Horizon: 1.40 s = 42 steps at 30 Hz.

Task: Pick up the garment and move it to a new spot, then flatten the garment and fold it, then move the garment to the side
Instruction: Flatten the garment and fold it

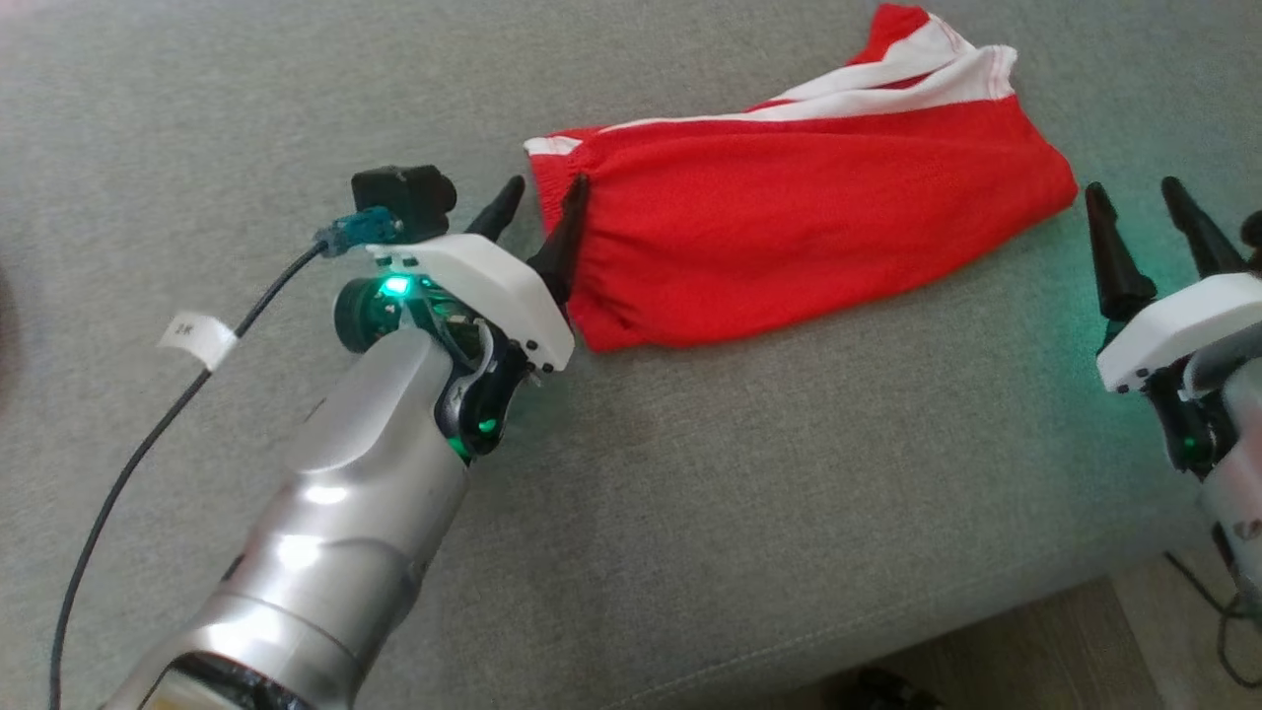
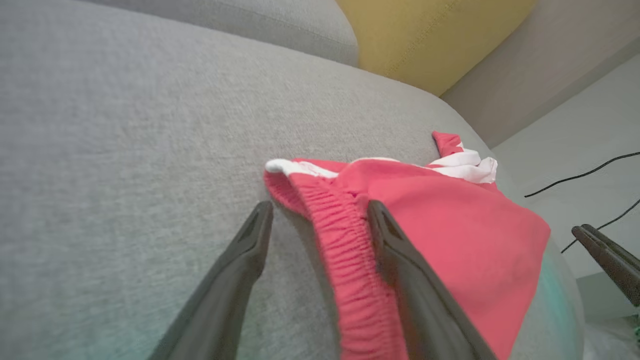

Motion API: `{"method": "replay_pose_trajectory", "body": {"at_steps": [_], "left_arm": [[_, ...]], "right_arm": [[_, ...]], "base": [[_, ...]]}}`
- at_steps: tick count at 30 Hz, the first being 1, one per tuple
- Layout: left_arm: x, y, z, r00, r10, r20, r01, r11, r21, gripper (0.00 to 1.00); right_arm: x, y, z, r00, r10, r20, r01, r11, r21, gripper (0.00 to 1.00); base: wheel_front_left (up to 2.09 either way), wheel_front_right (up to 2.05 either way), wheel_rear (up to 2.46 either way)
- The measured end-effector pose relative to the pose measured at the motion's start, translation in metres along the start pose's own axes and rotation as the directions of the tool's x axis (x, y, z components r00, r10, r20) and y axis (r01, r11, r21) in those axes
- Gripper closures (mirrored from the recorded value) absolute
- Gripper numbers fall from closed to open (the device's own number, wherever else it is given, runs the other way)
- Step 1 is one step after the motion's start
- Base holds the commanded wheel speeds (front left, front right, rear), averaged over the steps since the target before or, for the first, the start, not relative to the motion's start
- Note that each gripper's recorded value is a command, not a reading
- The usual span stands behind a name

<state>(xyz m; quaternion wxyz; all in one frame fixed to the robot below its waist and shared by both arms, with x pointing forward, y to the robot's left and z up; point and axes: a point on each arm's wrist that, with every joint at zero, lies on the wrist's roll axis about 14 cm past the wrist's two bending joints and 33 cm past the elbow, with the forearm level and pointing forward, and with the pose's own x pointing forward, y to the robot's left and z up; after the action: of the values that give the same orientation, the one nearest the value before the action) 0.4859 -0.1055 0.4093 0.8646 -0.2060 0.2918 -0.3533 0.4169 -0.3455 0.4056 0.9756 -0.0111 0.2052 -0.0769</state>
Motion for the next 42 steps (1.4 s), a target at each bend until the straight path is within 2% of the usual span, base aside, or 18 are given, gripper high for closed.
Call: {"method": "replay_pose_trajectory", "body": {"at_steps": [1, 2, 3, 5, 7, 10, 12, 14, 16, 18, 21, 26, 28, 32, 37, 42], "left_arm": [[0.003, -0.003, -0.004, 1.0, -0.016, -0.017, 0.016, 1.0, -0.016, 0.84], [0.004, -0.007, -0.007, 0.999, -0.034, -0.026, 0.033, 0.999, -0.026, 1.0], [0.005, -0.011, -0.007, 0.998, -0.051, -0.019, 0.051, 0.998, -0.024, 1.0], [0.003, -0.033, 0.003, 0.99, -0.131, 0.055, 0.128, 0.99, 0.05, 1.0], [-0.002, -0.056, 0.007, 0.973, -0.211, 0.087, 0.191, 0.961, 0.202, 1.0], [-0.017, -0.096, 0.0, 0.936, -0.345, 0.068, 0.296, 0.876, 0.381, 1.0], [-0.034, -0.122, -0.024, 0.904, -0.428, -0.01, 0.383, 0.796, 0.469, 1.0], [-0.054, -0.134, -0.064, 0.879, -0.458, -0.131, 0.458, 0.734, 0.501, 1.0], [-0.074, -0.129, -0.104, 0.864, -0.442, -0.242, 0.502, 0.712, 0.492, 1.0], [-0.09, -0.117, -0.13, 0.862, -0.408, -0.302, 0.506, 0.726, 0.465, 1.0], [-0.098, -0.098, -0.141, 0.878, -0.352, -0.325, 0.476, 0.726, 0.497, 1.0], [-0.103, -0.104, -0.129, 0.894, -0.358, -0.27, 0.448, 0.737, 0.506, 1.0], [-0.106, -0.101, -0.123, 0.905, -0.348, -0.246, 0.426, 0.751, 0.504, 1.0], [-0.113, -0.082, -0.109, 0.937, -0.286, -0.199, 0.349, 0.776, 0.526, 1.0], [-0.124, -0.059, -0.085, 0.973, -0.201, -0.113, 0.23, 0.826, 0.515, 1.0], [-0.133, -0.041, -0.065, 0.989, -0.141, -0.043, 0.145, 0.861, 0.487, 1.0]], "right_arm": [[-0.001, -0.003, -0.001, 1.0, -0.009, -0.002, 0.009, 1.0, 0.002, 0.0], [-0.001, -0.005, -0.002, 1.0, -0.016, -0.003, 0.016, 1.0, 0.005, 0.0], [-0.002, -0.007, -0.002, 1.0, -0.021, -0.003, 0.021, 1.0, 0.009, 0.0], [-0.003, -0.009, -0.003, 0.999, -0.032, 0.006, 0.032, 0.999, 0.025, 0.0], [-0.003, -0.009, -0.006, 0.999, -0.034, 0.002, 0.034, 0.999, 0.036, 0.0], [-0.004, -0.004, -0.011, 1.0, -0.025, -0.003, 0.025, 0.999, 0.041, 0.0], [-0.005, -0.001, -0.012, 1.0, -0.021, 0.0, 0.021, 0.998, 0.051, 0.0], [-0.006, 0.002, -0.013, 1.0, -0.014, 0.002, 0.014, 0.998, 0.057, 0.0], [-0.007, 0.007, -0.013, 1.0, -0.002, 0.006, 0.001, 0.998, 0.056, 0.0], [-0.006, 0.012, -0.012, 1.0, 0.011, 0.011, -0.011, 0.998, 0.061, 0.0], [-0.004, 0.021, -0.01, 0.999, 0.033, 0.018, -0.034, 0.997, 0.068, 0.0], [-0.003, 0.036, -0.017, 0.997, 0.074, 0.002, -0.074, 0.995, 0.072, 0.0], [-0.004, 0.046, -0.019, 0.995, 0.102, 0.002, -0.102, 0.992, 0.071, 0.0], [-0.007, 0.063, -0.015, 0.987, 0.157, 0.017, -0.158, 0.984, 0.077, 0.0], [-0.008, 0.069, -0.004, 0.979, 0.197, 0.047, -0.2, 0.977, 0.079, 0.0], [-0.005, 0.075, -0.012, 0.975, 0.22, 0.01, -0.22, 0.971, 0.09, 0.0]], "base": [[0.0, 0.0, 0.0], [0.0, 0.0, 0.0], [0.0, 0.0, 0.0], [0.0, 0.0, 0.0], [0.0, 0.0, 0.0], [0.0, 0.0, 0.0], [0.0, 0.0, 0.0], [0.0, 0.0, 0.0], [0.0, 0.0, 0.0], [0.0, 0.0, 0.0], [0.0, 0.0, 0.0], [0.0, 0.0, 0.0], [0.0, 0.0, 0.0], [0.0, 0.0, 0.0], [0.0, 0.0, 0.0], [0.0, 0.0, 0.0]]}}
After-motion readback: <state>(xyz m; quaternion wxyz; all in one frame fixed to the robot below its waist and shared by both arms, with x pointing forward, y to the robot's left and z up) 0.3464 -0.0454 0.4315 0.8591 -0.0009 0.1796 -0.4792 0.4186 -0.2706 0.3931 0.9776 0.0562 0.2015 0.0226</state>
